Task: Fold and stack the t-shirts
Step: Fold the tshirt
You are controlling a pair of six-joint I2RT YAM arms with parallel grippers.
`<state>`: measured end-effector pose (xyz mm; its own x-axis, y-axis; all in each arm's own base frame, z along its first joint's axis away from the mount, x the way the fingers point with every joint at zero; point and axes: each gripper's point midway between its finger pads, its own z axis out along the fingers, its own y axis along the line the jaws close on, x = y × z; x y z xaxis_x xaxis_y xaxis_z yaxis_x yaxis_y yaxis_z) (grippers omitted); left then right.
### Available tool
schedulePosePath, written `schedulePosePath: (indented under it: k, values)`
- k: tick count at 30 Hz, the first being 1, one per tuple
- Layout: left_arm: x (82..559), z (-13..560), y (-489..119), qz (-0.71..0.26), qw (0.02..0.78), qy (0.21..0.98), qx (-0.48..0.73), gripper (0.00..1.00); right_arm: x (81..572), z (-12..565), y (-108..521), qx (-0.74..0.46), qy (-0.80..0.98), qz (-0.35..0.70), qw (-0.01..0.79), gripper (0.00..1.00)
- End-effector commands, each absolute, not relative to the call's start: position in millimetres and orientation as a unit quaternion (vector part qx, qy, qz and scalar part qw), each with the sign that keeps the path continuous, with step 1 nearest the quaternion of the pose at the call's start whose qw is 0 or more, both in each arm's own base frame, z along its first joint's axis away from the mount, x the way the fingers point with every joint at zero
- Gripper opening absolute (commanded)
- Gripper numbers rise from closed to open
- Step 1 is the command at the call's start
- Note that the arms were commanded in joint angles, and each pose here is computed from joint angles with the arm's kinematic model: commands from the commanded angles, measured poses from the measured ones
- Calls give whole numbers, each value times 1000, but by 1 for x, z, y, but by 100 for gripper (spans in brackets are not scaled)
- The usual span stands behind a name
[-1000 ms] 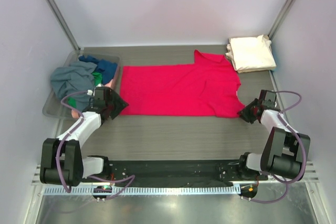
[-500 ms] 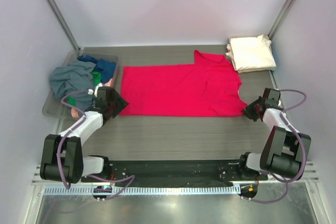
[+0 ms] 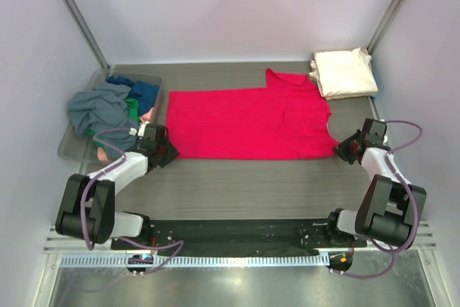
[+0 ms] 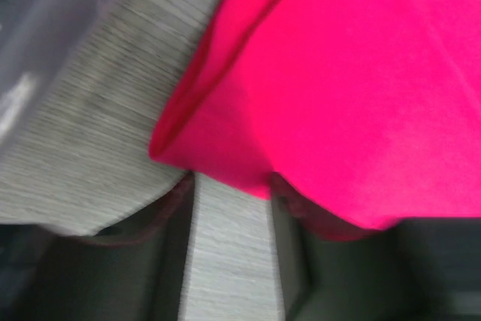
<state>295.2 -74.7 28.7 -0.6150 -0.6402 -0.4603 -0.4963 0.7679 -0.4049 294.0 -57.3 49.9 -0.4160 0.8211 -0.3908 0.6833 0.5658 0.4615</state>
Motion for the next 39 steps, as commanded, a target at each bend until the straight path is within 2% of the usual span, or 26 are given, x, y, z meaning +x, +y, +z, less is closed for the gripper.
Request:
schedulePosePath:
  k: [1, 2, 3, 5, 6, 10, 15, 23, 28, 31, 32, 35, 39]
  values:
    - [264, -9, -51, -40, 231, 901, -364, 39, 303, 70, -74, 450, 822, 102, 333, 8]
    - [266, -12, -51, -36, 227, 903, -362, 32, 303, 70, -73, 450, 823, 104, 331, 8]
    - [270, -9, -52, -35, 233, 902, -361, 20, 302, 69, -74, 450, 823, 103, 331, 8]
    - [279, -6, -46, -20, 247, 900, -358, 2, 301, 67, -74, 451, 824, 103, 328, 7]
    - [279, -6, -45, -12, 241, 903, -355, 0, 301, 67, -74, 452, 823, 104, 328, 6]
    - [303, 38, -57, -53, 272, 895, -348, 0, 302, 83, -77, 450, 819, 100, 341, 2]
    - [285, 84, -53, -72, 305, 881, -356, 0, 293, 112, -80, 461, 802, 90, 369, 2]
    - [231, 100, -45, -93, 315, 868, -372, 0, 255, 116, -72, 486, 788, 75, 371, 16]
    - [195, 90, -49, -115, 293, 864, -392, 0, 228, 112, -64, 492, 785, 70, 370, 18]
    - [184, 95, -59, -139, 300, 861, -387, 0, 221, 123, -58, 501, 772, 82, 382, 28]
    - [182, 96, -62, -149, 297, 859, -390, 2, 218, 125, -55, 505, 770, 86, 380, 44]
    - [173, 106, -67, -168, 294, 858, -386, 35, 212, 130, -51, 504, 767, 92, 387, 79]
    - [178, 148, -63, -185, 349, 848, -353, 55, 223, 150, -45, 487, 767, 120, 401, 82]
